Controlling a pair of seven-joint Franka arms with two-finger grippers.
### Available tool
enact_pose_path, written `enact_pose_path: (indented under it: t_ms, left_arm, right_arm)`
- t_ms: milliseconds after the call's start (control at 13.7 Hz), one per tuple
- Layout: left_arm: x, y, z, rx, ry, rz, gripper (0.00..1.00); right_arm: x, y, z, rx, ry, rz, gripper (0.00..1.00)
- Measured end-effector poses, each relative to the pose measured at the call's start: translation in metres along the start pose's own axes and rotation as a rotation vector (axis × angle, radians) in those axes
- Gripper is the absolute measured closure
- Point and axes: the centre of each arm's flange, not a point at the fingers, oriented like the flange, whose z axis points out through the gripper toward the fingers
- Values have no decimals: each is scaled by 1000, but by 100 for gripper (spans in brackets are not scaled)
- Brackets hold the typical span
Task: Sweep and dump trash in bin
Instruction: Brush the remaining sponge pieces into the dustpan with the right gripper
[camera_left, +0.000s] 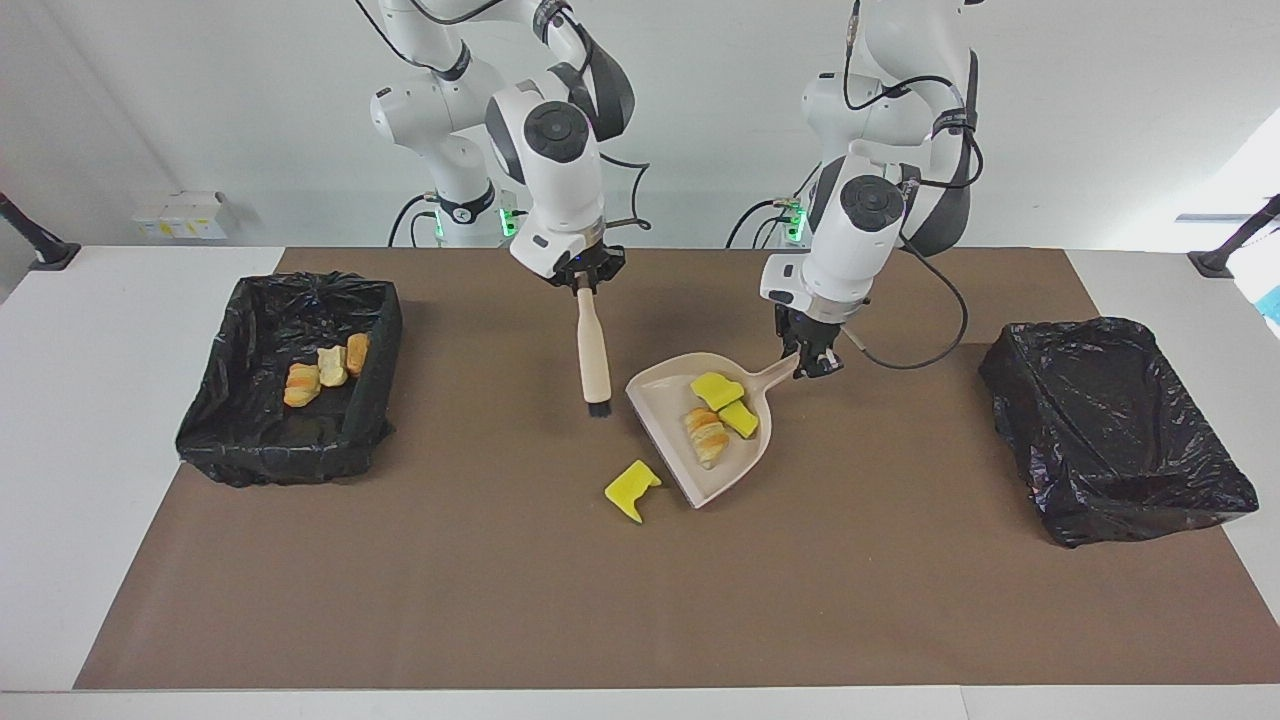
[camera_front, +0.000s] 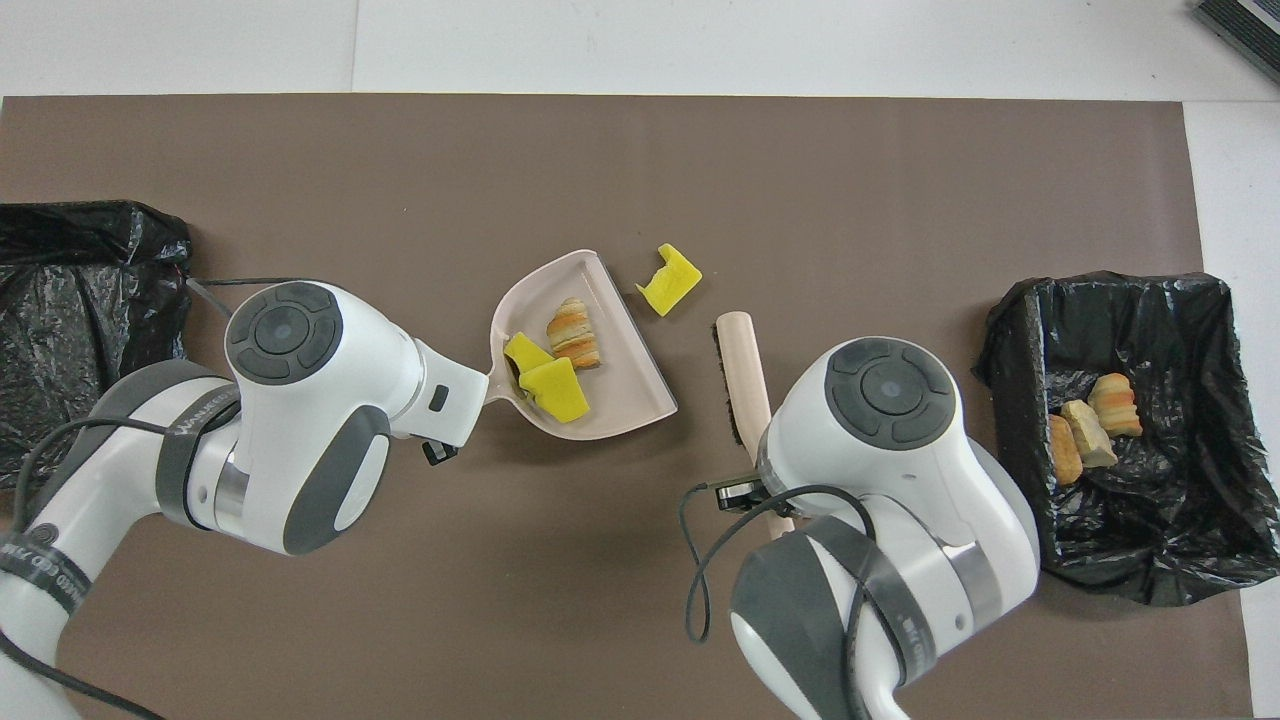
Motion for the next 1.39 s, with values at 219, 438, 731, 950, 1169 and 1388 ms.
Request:
enact_pose_path:
  t_ms: [219, 438, 731, 950, 1169, 1388]
  left_arm:
    - [-3, -4, 3, 16, -20, 32, 68]
    - [-3, -4, 5, 14, -22, 36, 68]
    - [-3, -5, 5, 15, -22, 36, 68]
    - [-2, -5, 5, 16, -21, 36, 68]
    - [-3, -4, 6, 15, -22, 36, 68]
    - [-3, -4, 14, 3, -33, 35, 68]
  right_arm:
    - [30, 20, 21, -51, 47, -49, 74]
    - [57, 15, 30, -84, 58, -68, 74]
    - [105, 1, 53, -139, 66, -103, 74]
    - [120, -13, 66, -161, 60, -156, 74]
    - [103, -52, 67, -123, 33, -330, 74]
    - [91, -63, 58, 45, -18, -420, 74]
